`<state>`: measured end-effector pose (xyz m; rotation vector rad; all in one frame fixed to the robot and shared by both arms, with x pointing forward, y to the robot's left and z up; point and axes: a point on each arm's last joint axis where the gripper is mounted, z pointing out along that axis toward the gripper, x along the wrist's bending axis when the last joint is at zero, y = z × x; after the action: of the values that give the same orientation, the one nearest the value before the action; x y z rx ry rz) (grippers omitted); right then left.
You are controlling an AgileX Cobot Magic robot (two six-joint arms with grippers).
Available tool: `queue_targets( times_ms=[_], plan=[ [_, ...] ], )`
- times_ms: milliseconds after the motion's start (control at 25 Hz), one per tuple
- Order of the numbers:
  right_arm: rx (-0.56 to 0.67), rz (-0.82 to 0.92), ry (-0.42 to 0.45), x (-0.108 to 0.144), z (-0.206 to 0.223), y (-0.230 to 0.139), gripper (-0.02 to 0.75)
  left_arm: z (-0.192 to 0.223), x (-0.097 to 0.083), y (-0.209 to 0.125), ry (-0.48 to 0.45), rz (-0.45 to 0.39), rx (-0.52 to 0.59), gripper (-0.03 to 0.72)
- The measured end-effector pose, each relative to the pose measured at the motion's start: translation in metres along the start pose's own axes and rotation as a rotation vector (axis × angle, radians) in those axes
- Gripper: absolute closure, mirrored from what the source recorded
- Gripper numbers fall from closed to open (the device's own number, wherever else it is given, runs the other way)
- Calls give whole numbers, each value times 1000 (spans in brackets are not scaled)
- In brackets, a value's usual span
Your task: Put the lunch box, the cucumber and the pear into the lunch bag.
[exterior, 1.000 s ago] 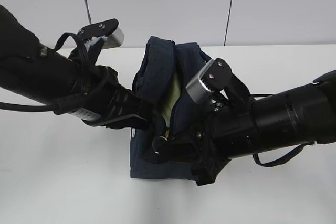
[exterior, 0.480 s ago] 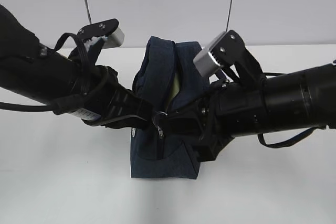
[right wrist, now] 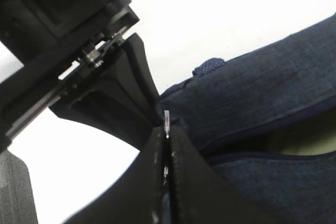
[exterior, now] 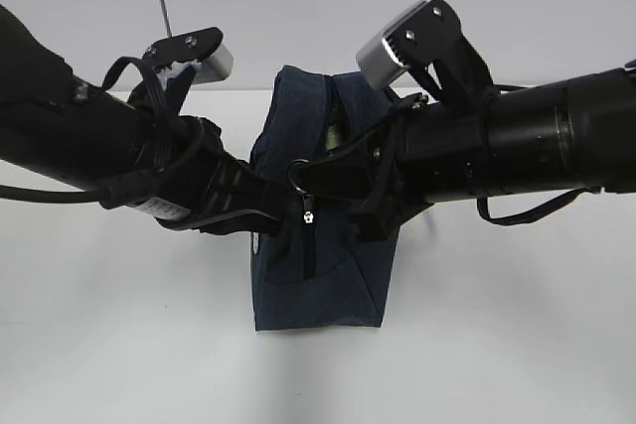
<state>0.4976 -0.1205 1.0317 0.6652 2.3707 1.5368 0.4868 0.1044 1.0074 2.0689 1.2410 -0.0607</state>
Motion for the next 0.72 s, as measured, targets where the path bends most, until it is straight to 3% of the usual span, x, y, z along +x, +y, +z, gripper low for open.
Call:
queue_targets(
  times_ms=[480, 720],
  plan=[
    [-6, 1, -3, -1, 0, 4, 738, -19, -7, 3, -16, 33, -28, 659],
    [-6, 5, -3, -1, 0, 4, 738, -19, -9, -2, -39, 36, 18, 469]
  ],
)
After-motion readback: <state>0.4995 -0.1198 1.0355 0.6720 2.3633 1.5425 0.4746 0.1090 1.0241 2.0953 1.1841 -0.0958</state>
